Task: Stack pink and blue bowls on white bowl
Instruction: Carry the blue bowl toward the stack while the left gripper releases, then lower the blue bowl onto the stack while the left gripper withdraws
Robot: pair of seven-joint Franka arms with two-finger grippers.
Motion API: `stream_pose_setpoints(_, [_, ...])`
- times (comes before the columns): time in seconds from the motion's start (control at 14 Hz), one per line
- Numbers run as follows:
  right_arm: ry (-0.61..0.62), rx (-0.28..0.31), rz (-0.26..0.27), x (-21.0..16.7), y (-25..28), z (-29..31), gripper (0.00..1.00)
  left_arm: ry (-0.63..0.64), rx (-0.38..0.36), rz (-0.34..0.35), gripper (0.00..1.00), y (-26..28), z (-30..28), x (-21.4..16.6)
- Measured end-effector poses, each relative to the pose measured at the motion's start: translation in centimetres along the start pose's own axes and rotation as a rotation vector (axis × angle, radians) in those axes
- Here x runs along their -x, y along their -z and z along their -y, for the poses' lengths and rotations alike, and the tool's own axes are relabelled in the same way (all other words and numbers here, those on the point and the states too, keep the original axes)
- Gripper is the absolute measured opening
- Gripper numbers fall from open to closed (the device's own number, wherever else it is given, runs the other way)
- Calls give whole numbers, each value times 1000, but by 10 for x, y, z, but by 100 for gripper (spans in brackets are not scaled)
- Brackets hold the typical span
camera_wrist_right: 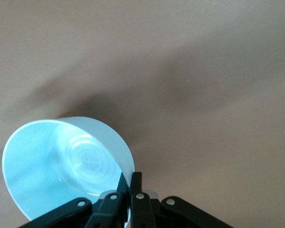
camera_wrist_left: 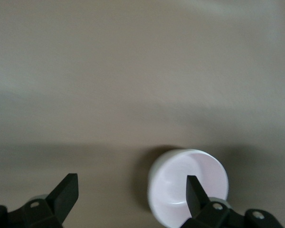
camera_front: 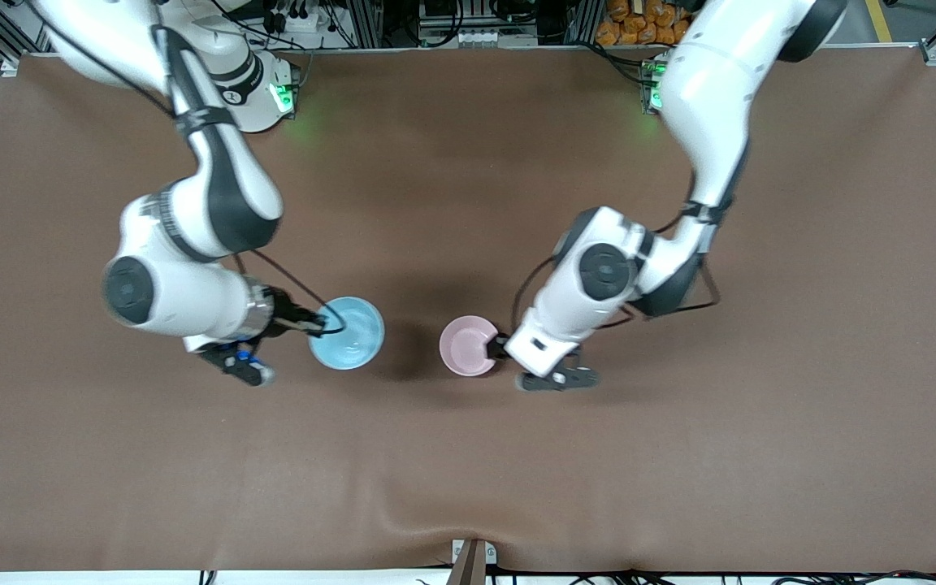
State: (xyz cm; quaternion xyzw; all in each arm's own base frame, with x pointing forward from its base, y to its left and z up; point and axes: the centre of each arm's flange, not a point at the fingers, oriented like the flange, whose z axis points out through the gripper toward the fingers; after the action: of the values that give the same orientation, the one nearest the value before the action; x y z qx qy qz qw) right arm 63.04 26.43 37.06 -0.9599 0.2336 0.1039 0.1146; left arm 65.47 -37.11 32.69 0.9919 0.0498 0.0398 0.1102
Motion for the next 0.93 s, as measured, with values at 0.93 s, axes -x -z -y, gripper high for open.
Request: stream_pose_setpoints(0.93, [-43, -159, -89, 67, -129, 83, 4, -180, -101, 81, 100, 183, 243, -80])
